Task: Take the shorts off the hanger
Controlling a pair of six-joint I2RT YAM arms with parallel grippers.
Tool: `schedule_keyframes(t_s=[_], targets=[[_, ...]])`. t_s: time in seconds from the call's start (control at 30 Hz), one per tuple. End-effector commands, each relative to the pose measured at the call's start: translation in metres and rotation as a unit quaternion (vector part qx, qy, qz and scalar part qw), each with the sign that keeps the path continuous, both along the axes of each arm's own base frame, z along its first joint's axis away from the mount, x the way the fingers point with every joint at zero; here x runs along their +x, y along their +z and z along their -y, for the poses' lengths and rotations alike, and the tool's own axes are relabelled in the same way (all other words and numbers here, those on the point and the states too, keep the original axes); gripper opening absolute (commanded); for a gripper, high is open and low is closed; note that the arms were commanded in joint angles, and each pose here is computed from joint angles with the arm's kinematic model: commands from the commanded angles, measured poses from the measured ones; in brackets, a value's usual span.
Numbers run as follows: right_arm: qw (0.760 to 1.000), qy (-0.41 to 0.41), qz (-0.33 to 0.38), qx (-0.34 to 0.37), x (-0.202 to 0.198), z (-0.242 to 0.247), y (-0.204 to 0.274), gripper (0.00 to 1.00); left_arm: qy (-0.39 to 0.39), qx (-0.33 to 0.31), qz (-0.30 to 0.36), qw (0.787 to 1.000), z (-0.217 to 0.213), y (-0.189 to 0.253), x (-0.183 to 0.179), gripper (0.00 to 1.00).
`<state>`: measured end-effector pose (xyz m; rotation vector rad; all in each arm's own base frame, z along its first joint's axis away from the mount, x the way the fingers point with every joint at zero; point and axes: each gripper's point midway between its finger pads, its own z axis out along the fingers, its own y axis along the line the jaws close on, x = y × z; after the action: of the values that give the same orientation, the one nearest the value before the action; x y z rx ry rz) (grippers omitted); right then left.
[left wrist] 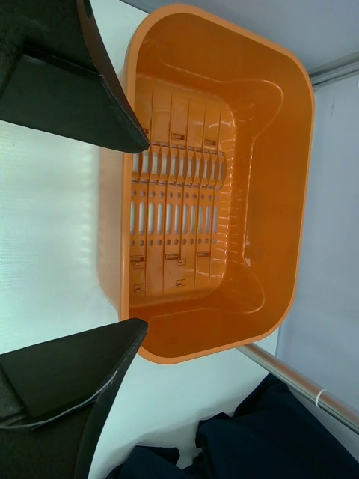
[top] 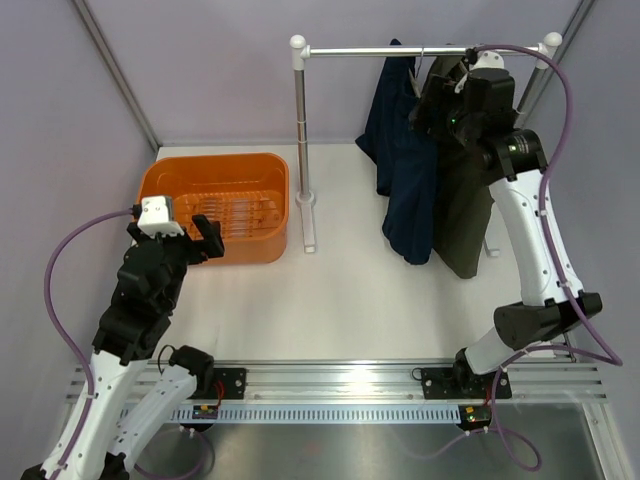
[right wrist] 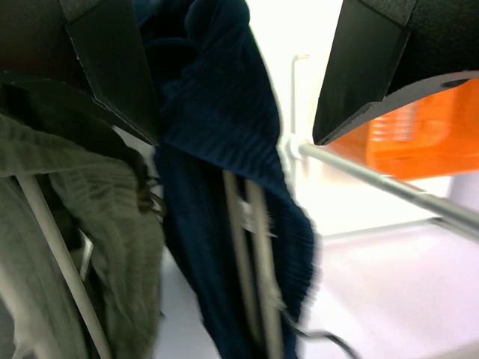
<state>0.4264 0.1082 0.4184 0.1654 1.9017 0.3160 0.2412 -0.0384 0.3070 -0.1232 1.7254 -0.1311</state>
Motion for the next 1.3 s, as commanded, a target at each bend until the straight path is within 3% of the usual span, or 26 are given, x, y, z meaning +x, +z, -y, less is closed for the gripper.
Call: schedule_keyframes(t_s=[0.0, 0.23, 0.53, 0.7, 0.9, 1.27], targets=[[0.997, -0.061, -0.015, -0.045, -0.006, 0.021, -0.001, 0.91, -0.001, -0.011, 0.032, 0.999, 0.0, 0.018, 0.001, 0.99], [0.994, -0.08, -0.011, -0.07, 0.006, 0.026, -0.007, 0.9, -0.002, -0.013, 0.034, 0.999, 0.001, 0.018, 0.001, 0.99], [0.991, -0.066, 0.087, -0.078, -0.001, 0.022, 0.056, 0.93, -0.001, -0.012, 0.033, 0.999, 0.0, 0.018, 0.001, 0.99], [0.989, -0.072, 0.079, -0.105, 0.011, 0.023, 0.051, 0.93, -0.001, -0.012, 0.034, 0.999, 0.0, 0.018, 0.001, 0.99], [0.991, -0.058, 0.022, -0.116, 0.018, 0.016, 0.013, 0.93, 0.0, -0.012, 0.034, 0.999, 0.0, 0.018, 0.001, 0.99], [0.99, -0.033, 0.041, -0.133, 0.039, 0.003, 0.002, 0.94, -0.001, -0.011, 0.032, 0.999, 0.0, 0.017, 0.001, 0.99]])
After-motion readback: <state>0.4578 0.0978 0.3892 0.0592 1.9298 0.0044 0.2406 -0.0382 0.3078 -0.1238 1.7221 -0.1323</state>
